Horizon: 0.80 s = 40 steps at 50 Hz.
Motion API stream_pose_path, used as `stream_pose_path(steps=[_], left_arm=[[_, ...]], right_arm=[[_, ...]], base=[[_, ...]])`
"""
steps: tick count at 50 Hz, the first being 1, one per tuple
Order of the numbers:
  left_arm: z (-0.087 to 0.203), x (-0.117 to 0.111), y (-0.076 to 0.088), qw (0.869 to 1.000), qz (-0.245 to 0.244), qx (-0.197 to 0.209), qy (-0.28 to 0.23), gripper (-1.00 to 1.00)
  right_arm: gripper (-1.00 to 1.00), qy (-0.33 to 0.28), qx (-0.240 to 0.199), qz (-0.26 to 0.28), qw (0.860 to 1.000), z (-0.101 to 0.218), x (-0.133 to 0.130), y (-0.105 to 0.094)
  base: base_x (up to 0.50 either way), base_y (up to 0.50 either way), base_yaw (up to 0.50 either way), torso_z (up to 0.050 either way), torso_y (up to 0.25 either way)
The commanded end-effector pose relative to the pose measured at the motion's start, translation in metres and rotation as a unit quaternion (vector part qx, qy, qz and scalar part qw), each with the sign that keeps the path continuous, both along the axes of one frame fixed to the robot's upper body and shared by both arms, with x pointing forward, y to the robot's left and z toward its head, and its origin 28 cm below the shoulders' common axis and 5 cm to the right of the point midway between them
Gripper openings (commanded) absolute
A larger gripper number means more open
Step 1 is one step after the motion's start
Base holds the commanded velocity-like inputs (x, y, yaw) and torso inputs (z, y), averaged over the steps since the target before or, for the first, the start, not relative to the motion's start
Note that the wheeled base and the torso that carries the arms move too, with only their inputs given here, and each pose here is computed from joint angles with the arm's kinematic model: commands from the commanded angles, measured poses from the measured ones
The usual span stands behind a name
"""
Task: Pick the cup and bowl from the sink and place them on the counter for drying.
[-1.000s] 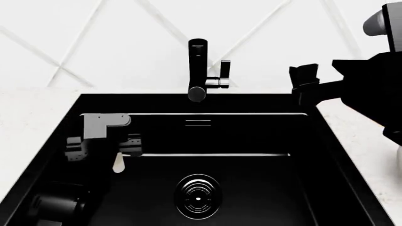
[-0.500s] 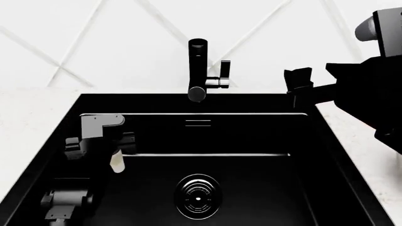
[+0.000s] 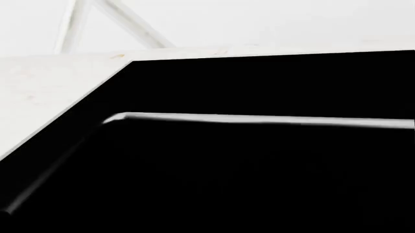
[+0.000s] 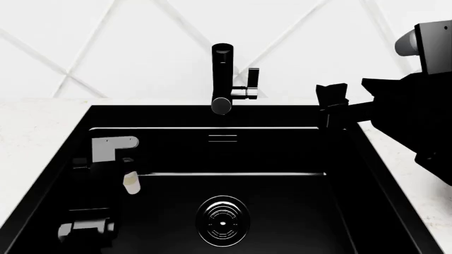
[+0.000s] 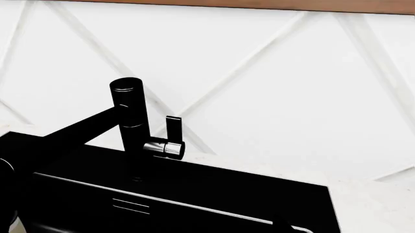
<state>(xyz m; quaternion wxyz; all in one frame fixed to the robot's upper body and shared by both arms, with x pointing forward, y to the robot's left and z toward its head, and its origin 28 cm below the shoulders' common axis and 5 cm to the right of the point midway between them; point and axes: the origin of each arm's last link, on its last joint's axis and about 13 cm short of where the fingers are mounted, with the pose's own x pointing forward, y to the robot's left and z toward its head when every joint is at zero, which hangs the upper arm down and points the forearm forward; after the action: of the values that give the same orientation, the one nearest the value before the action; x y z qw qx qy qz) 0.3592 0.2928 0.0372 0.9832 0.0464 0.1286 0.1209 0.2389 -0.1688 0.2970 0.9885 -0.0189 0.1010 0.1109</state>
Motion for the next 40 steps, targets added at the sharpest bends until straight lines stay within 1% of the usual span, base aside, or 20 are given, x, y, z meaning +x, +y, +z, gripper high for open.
stream_pose_path(steps=[1, 4, 7, 10, 13, 14, 19, 31, 40], left_arm=[[-0.011, -0.007, 0.004, 0.999, -0.014, 0.044, 0.003, 1.00], [-0.015, -0.010, 0.001, 0.999, -0.018, 0.037, 0.010, 1.00], [-0.018, -0.010, -0.005, 0.999, -0.028, 0.030, 0.017, 1.00], [-0.019, -0.010, -0.008, 0.999, -0.034, 0.031, 0.018, 1.00], [-0.021, -0.011, -0.010, 0.999, -0.038, 0.015, 0.021, 1.00], [-0.023, -0.012, -0.012, 0.999, -0.039, 0.001, 0.025, 1.00], [-0.026, -0.014, -0.014, 0.999, -0.042, -0.006, 0.032, 1.00], [-0.030, -0.017, -0.013, 0.999, -0.019, -0.004, 0.044, 1.00], [-0.032, -0.019, -0.016, 0.999, -0.017, -0.010, 0.050, 1.00]], right_arm=[[1.00, -0.001, 0.005, 0.001, 1.000, -0.003, -0.001, 0.000], [1.00, 0.000, 0.006, 0.001, 1.000, -0.004, 0.000, 0.000], [1.00, 0.001, 0.008, 0.002, 1.000, -0.005, 0.001, 0.000], [1.00, 0.002, 0.009, 0.002, 1.000, -0.006, 0.001, 0.000], [1.00, 0.002, 0.010, 0.001, 1.000, -0.007, 0.000, 0.000], [1.00, 0.003, 0.012, 0.000, 1.000, -0.008, 0.000, -0.001], [1.00, 0.004, 0.014, -0.001, 1.000, -0.010, -0.001, -0.001], [1.00, 0.005, 0.019, -0.002, 1.000, -0.011, -0.001, -0.001], [1.00, 0.006, 0.022, -0.004, 1.000, -0.013, -0.003, -0.002]], base=[[0.00, 0.00, 0.00, 0.000, 0.000], [0.00, 0.00, 0.00, 0.000, 0.000], [0.00, 0.00, 0.00, 0.000, 0.000], [0.00, 0.00, 0.00, 0.000, 0.000], [0.00, 0.00, 0.00, 0.000, 0.000], [0.00, 0.00, 0.00, 0.000, 0.000], [0.00, 0.00, 0.00, 0.000, 0.000], [0.00, 0.00, 0.00, 0.000, 0.000], [0.00, 0.00, 0.00, 0.000, 0.000]])
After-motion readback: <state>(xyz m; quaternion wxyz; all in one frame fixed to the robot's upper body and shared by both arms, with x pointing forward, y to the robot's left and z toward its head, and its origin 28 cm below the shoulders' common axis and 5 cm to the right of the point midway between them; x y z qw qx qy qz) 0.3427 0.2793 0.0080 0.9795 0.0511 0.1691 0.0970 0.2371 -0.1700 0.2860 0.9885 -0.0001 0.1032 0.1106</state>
